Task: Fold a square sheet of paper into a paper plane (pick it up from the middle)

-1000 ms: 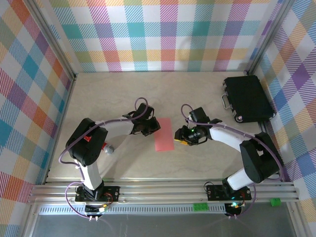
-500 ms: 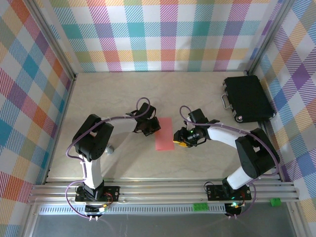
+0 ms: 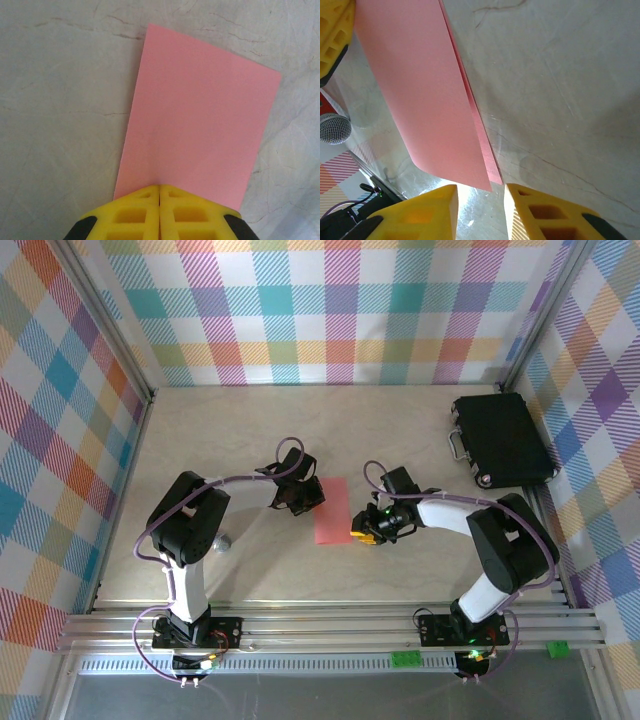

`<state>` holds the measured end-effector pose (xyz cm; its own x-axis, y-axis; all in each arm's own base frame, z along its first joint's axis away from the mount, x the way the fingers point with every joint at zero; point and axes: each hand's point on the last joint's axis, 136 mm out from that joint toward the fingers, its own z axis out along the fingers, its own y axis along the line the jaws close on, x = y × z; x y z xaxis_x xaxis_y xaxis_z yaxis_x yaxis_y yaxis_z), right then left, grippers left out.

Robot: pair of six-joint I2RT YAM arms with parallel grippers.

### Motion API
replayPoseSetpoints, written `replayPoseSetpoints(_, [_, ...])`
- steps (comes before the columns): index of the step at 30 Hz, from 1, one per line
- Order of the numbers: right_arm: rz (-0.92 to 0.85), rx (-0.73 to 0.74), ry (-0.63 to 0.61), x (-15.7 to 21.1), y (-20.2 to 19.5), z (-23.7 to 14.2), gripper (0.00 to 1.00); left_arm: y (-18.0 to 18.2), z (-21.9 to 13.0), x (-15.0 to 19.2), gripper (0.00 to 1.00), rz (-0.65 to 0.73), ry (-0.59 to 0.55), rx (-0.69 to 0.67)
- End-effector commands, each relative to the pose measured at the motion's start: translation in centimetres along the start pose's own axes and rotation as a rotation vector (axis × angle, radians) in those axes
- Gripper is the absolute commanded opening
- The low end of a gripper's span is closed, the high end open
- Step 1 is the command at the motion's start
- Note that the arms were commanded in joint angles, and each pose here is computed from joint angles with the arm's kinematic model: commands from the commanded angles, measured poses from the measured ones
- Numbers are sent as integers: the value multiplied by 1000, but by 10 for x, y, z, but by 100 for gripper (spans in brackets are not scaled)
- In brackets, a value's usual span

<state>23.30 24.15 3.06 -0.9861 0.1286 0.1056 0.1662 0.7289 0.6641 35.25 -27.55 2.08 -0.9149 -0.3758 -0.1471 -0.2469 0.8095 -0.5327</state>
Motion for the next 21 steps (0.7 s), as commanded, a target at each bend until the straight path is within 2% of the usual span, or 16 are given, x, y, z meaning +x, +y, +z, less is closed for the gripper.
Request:
replayPoseSetpoints(1, [11,-3,27,4,-1,7,31,48,10,14,8,-30,37,-166])
replayPoseSetpoints(21, [-27,-65,38,3,7,15,26,49,10,15,8,-36,38,-168])
